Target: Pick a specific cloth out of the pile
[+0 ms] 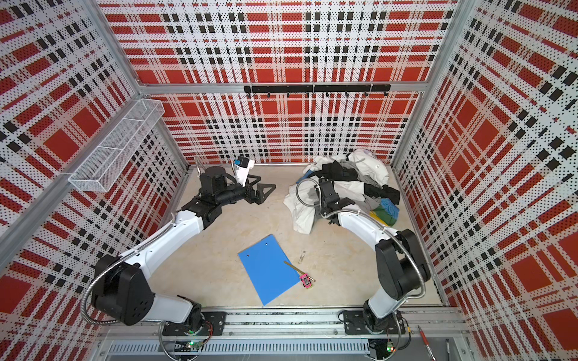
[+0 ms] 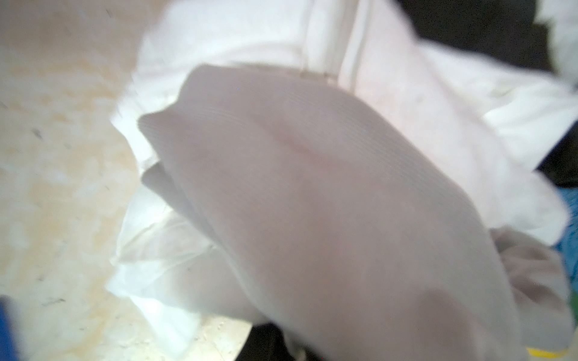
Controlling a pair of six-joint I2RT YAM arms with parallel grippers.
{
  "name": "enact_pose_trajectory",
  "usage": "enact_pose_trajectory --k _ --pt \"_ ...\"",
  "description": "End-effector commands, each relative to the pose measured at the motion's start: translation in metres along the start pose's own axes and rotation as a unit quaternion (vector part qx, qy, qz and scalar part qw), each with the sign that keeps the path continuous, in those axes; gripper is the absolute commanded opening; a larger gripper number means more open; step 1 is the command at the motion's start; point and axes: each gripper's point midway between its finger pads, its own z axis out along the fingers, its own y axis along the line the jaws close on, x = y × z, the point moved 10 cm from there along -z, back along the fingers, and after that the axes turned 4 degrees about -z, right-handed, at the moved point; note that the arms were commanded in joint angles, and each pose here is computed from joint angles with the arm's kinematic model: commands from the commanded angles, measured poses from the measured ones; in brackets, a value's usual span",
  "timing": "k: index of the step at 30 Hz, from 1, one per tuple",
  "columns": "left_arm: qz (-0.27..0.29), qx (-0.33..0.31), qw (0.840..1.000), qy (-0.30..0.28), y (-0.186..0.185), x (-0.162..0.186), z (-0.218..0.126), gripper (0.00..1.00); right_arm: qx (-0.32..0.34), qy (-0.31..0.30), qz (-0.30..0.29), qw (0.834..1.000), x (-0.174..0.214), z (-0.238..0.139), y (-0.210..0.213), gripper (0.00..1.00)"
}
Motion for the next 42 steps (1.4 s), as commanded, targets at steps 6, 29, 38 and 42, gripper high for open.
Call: enact_pose_trajectory --k 6,29,38,42 --pt "0.018 0.032 0.999 -0.021 -0.016 -0.014 -0.005 0.99 -0.024 -0.142 0.037 0.989 -0.088 -0.064 -0.040 0.04" --pt "0.055 0.030 0.998 -0.012 -0.035 -0.006 -0.001 0.99 0.009 -0.059 0.182 0.981 -0.042 0.045 -0.146 0.08" --pt "0.057 0.046 0.997 -0.002 -0.045 -0.003 0.004 0.99 0.057 0.001 0.200 0.978 -0.034 0.091 -0.165 0.24" --pt "0.057 0.049 0.997 -0.002 -0.047 -0.003 0.005 0.99 0.060 0.027 0.201 0.977 -0.029 0.115 -0.166 0.32"
